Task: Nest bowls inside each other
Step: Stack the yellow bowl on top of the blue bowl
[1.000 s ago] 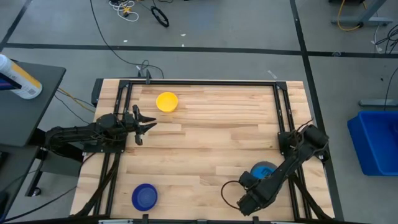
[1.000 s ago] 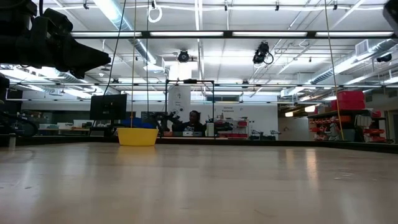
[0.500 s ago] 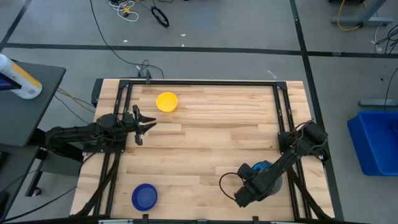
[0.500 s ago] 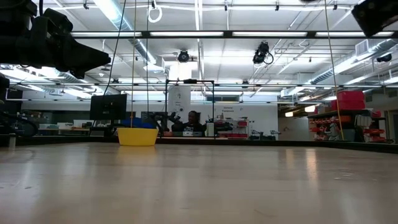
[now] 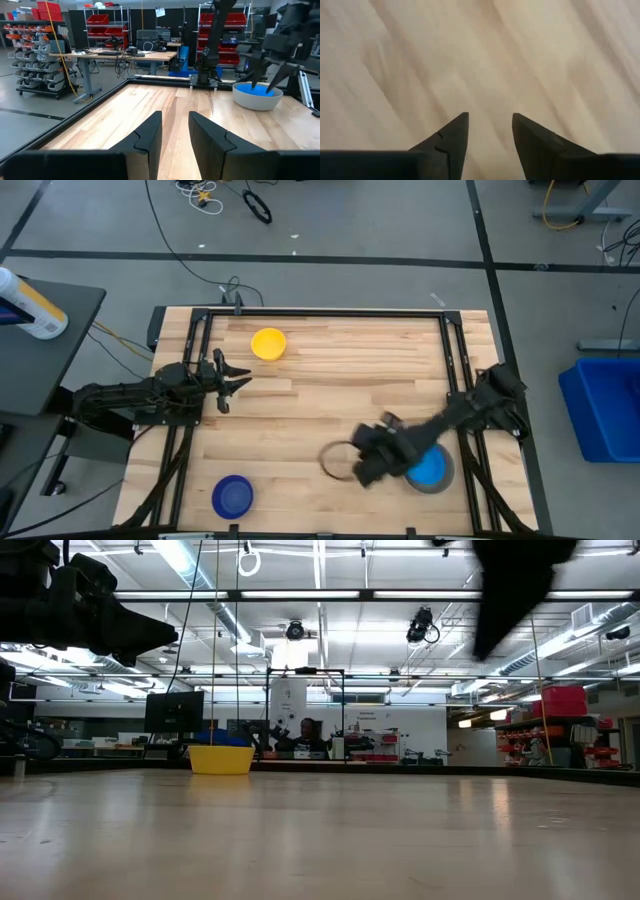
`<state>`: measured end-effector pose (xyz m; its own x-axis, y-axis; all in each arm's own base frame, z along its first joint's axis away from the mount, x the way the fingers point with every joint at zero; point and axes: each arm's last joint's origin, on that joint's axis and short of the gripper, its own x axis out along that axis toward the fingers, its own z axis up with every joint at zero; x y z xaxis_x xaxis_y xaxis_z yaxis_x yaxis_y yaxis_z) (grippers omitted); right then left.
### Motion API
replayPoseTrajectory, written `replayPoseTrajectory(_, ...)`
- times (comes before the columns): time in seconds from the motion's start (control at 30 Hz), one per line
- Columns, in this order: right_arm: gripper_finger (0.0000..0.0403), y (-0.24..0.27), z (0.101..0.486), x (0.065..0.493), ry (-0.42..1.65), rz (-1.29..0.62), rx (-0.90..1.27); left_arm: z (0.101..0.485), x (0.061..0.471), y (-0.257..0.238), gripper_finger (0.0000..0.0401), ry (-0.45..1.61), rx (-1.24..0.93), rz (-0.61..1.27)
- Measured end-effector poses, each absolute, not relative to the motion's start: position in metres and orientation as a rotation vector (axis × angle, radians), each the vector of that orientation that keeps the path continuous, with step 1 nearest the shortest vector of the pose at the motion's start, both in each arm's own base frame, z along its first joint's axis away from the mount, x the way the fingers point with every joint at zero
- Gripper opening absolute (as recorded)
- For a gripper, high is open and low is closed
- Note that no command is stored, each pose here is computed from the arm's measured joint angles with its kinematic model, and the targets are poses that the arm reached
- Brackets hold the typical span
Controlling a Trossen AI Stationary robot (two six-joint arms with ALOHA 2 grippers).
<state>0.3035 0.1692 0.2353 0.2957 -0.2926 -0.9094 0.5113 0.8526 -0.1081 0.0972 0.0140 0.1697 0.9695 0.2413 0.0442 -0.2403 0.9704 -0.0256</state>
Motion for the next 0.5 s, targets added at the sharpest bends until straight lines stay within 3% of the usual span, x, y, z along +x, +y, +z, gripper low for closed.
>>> replayPoseTrajectory(0.23, 0.0138, 0.099, 0.253, 0.382, 0.853, -0.220, 0.175, 0.170, 0.097, 0.014, 0.0105, -0.047, -0.020, 0.243)
replayPoseTrajectory(0.5, 0.0132, 0.020, 0.243, 0.425, 0.712, 0.029, 0.180, 0.169, 0.097, 0.014, 0.0105, -0.038, -0.019, 0.239)
